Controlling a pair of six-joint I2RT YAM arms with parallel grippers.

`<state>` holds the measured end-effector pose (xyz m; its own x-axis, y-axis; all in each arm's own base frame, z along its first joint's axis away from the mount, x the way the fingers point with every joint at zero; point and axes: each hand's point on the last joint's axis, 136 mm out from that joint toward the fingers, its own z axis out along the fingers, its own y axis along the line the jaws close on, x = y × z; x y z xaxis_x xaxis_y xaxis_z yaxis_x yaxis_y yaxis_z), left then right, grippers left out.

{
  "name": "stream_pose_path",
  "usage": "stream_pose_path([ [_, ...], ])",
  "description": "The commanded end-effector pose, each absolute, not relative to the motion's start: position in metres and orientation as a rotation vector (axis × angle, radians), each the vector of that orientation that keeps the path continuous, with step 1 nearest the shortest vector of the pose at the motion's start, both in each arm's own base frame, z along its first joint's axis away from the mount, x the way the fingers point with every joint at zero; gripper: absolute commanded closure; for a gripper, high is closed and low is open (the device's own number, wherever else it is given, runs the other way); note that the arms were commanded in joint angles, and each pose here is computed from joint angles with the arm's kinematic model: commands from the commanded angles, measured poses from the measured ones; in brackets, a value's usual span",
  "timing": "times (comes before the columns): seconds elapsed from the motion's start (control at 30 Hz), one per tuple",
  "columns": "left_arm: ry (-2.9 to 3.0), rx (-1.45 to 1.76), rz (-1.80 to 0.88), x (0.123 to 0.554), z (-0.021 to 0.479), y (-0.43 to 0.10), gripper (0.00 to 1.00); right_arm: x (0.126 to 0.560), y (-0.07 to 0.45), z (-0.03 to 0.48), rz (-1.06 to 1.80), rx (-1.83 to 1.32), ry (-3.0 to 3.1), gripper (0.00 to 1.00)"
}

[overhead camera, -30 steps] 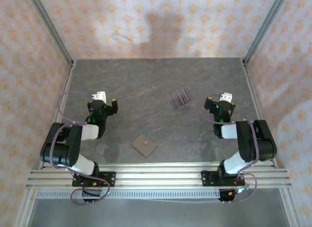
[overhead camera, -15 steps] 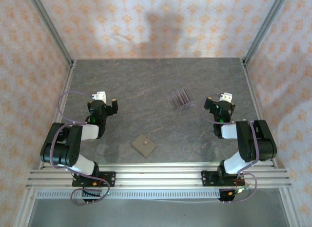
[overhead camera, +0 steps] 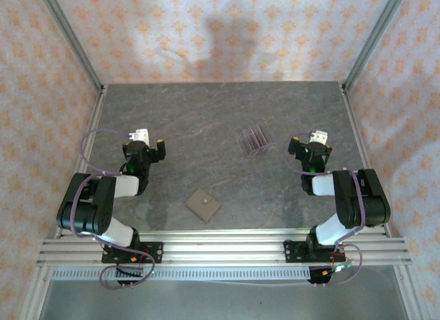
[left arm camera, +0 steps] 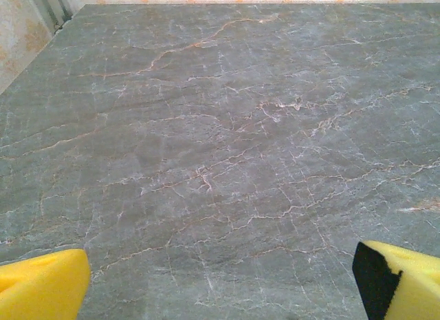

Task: Put the credit cards into the card holder
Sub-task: Rotate the card holder at the bottom-center of the table.

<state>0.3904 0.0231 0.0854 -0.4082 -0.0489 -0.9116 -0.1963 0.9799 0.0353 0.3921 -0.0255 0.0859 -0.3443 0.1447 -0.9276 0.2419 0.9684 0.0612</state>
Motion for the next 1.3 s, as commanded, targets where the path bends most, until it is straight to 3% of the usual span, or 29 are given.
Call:
stream_pose_path([
  [0.0, 1.975, -0.168, 0.165, 0.394, 0.094, 0.025, 0.00, 0.394, -0.028, 0.091, -0.104, 0.292, 1.906, 0.01],
  [0.23, 2.033, -0.237, 0.239, 0.396, 0.114, 0.038, 0.00, 0.374, -0.055, 0.106, -0.194, 0.458, 1.818, 0.01],
  [0.37, 2.090, -0.357, 0.265, 0.393, 0.141, 0.047, 0.00, 0.363, -0.058, 0.144, -0.229, 0.476, 1.763, 0.01],
  [0.5, 2.168, -0.520, 0.160, 0.381, 0.160, 0.042, 0.00, 0.330, -0.089, 0.180, -0.145, 0.919, 1.588, 0.01],
  [0.6, 2.188, -0.714, 0.201, 0.364, 0.169, 0.054, 0.00, 0.312, -0.092, 0.194, -0.046, 1.006, 1.526, 0.01],
  [0.67, 2.178, -0.711, 0.078, 0.358, 0.176, 0.040, 0.00, 0.296, -0.095, 0.197, 0.006, 1.099, 1.463, 0.01],
  [0.93, 2.286, -0.692, -0.333, 0.315, 0.169, -0.027, 0.02, 0.318, -0.031, 0.201, 0.156, 0.837, 1.912, 0.01],
  [1.27, 2.511, -0.595, -0.691, 0.224, 0.106, -0.128, 0.32, 0.322, 0.066, 0.165, 0.261, 0.525, 2.221, 0.01],
])
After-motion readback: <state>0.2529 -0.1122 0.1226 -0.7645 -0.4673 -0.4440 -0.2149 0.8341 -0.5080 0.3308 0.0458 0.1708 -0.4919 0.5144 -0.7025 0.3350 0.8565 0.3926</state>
